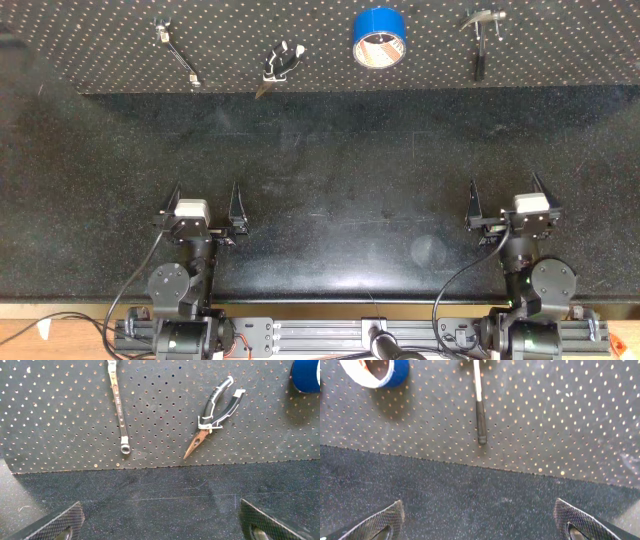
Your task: Place Tools Onto Pegboard
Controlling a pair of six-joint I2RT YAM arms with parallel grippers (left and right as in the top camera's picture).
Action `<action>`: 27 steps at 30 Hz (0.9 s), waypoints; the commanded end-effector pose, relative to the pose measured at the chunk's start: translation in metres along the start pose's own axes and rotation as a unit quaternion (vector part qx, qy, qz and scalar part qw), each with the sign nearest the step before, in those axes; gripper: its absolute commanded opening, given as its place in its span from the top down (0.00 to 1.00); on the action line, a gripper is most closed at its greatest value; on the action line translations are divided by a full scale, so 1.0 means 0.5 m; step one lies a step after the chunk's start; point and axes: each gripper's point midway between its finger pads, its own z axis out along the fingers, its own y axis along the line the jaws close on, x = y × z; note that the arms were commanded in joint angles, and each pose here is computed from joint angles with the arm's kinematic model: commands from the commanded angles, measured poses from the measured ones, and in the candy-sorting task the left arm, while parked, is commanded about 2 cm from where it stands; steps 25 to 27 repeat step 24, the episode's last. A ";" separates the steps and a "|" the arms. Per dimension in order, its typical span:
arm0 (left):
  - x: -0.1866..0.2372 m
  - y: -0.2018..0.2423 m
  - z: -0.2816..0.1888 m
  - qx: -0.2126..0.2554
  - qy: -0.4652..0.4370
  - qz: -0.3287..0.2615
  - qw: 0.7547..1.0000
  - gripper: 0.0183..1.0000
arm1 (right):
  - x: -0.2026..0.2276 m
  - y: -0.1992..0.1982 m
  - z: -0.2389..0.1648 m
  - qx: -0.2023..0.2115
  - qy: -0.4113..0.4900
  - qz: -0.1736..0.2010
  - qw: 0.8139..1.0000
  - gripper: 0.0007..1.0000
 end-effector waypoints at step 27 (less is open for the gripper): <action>0.003 -0.004 0.000 0.005 0.002 0.004 1.000 0.00 | -0.007 0.016 -0.002 -0.018 -0.011 -0.011 1.000 0.03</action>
